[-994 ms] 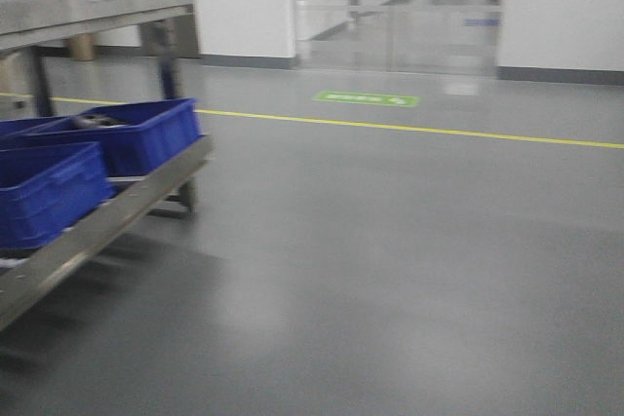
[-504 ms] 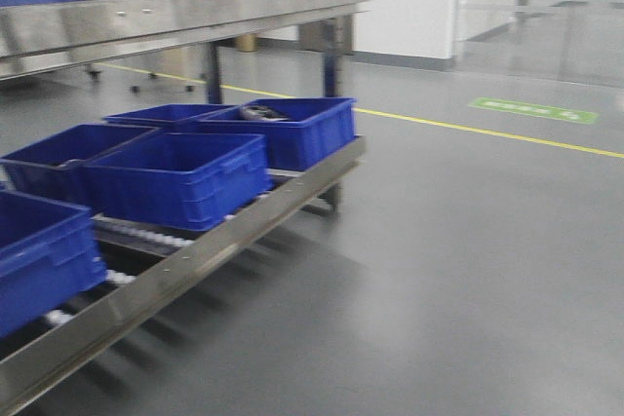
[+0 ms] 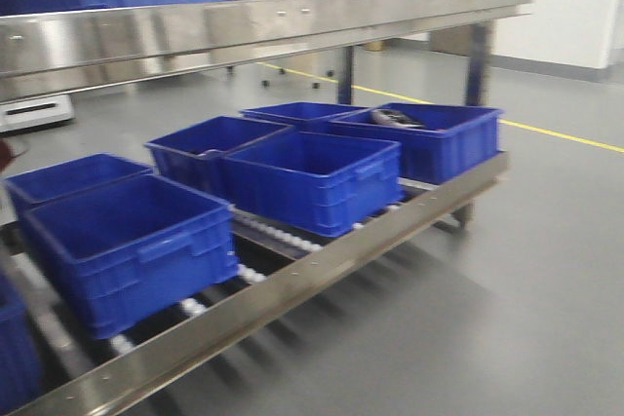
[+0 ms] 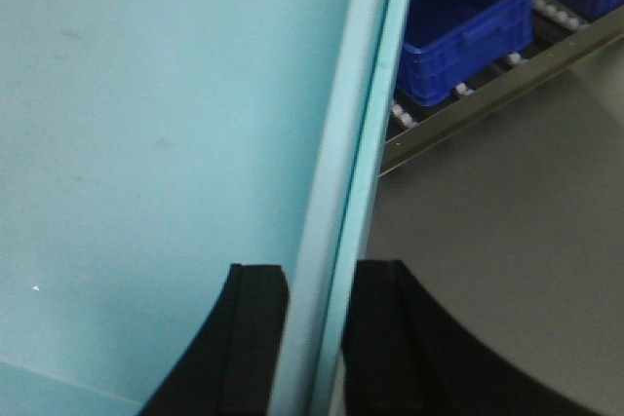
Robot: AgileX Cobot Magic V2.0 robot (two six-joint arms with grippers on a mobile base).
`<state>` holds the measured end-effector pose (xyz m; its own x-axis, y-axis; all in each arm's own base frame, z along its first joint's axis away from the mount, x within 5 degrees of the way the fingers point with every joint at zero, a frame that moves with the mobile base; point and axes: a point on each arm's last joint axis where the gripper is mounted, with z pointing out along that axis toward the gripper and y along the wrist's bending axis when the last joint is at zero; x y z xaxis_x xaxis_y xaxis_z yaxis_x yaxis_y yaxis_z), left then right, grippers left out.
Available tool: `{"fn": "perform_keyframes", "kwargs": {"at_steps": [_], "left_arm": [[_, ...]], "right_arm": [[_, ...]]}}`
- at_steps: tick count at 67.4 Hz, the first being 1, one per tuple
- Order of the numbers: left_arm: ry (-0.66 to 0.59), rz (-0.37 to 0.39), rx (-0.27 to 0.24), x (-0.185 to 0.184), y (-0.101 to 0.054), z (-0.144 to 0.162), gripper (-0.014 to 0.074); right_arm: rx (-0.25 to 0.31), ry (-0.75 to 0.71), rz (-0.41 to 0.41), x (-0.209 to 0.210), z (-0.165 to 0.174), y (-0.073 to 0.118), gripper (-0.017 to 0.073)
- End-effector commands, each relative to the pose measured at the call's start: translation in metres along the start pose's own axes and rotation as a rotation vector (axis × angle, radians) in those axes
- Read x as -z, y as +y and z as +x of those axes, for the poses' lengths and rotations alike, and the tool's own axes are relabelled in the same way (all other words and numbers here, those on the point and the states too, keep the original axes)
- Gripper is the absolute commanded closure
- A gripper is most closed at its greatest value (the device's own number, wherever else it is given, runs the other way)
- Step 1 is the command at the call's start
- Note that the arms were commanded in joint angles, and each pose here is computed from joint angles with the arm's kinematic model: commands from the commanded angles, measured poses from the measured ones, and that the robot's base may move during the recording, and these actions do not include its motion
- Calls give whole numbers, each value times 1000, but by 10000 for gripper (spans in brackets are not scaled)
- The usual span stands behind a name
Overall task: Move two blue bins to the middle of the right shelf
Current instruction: 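Drive up to the shelf and raise the held bin above the steel rail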
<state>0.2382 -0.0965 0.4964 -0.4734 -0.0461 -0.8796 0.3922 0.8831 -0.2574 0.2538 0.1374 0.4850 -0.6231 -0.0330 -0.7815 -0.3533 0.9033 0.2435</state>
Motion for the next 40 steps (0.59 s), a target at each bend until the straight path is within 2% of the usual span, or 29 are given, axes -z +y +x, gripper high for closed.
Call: {"fn": "perform_keyframes", "kwargs": {"at_steps": [1,40], "left_arm": [[-182,139,84,17,-18,-19,704],[-182,139,84,17,-18,-19,704]], "right_arm": [[-38,-72,-105,5,-7,12,713],[-38,-72,-105,5,-7,12,713]]}}
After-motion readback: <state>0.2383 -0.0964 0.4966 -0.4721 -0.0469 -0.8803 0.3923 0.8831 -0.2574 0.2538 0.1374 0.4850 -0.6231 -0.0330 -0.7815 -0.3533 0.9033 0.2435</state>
